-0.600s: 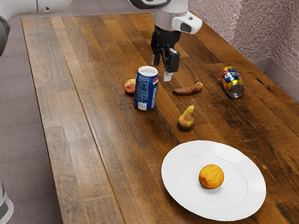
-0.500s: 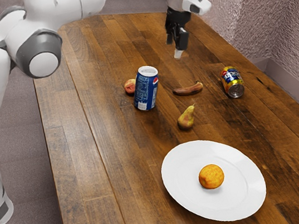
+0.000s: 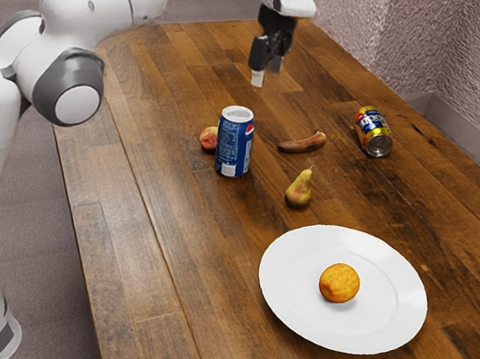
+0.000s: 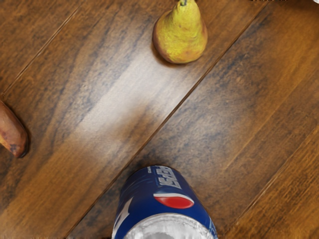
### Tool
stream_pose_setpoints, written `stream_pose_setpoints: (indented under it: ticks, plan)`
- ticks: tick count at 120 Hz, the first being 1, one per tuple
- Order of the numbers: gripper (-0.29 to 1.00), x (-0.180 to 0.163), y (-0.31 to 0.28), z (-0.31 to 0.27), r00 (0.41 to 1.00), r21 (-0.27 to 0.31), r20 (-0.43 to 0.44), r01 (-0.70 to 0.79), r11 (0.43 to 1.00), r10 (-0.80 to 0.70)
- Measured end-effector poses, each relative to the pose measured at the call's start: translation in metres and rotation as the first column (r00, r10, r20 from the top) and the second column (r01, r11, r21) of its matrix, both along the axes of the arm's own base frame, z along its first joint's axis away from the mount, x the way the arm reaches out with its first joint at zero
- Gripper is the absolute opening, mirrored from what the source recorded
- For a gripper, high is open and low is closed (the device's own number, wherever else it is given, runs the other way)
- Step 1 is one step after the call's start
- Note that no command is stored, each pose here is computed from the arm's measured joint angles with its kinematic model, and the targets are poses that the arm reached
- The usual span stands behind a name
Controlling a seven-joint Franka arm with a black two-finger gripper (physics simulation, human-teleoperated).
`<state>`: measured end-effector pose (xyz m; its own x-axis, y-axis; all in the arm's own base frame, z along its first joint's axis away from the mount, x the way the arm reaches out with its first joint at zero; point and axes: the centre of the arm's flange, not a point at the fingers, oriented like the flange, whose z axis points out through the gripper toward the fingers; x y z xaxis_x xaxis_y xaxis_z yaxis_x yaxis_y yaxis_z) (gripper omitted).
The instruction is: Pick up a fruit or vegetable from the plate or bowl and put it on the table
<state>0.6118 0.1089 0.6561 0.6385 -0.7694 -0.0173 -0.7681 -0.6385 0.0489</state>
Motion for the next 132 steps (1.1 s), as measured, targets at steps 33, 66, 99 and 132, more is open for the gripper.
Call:
stream_pose_setpoints:
  ticks: [33,66,99,132]
  plan:
    - [0.7,-0.068,0.004,0.108,0.985,-0.024,0.172,-0.014,1.0,0.018]
    - [0.7,-0.06,-0.055,0.091,0.964,0.014,0.069,-0.26,0.965,0.259]
    - [0.7,-0.072,-0.051,0.08,0.821,0.074,-0.02,-0.569,0.819,0.571]
    - [0.7,-0.127,-0.187,0.018,0.891,0.018,-0.135,-0.435,0.9,0.433]
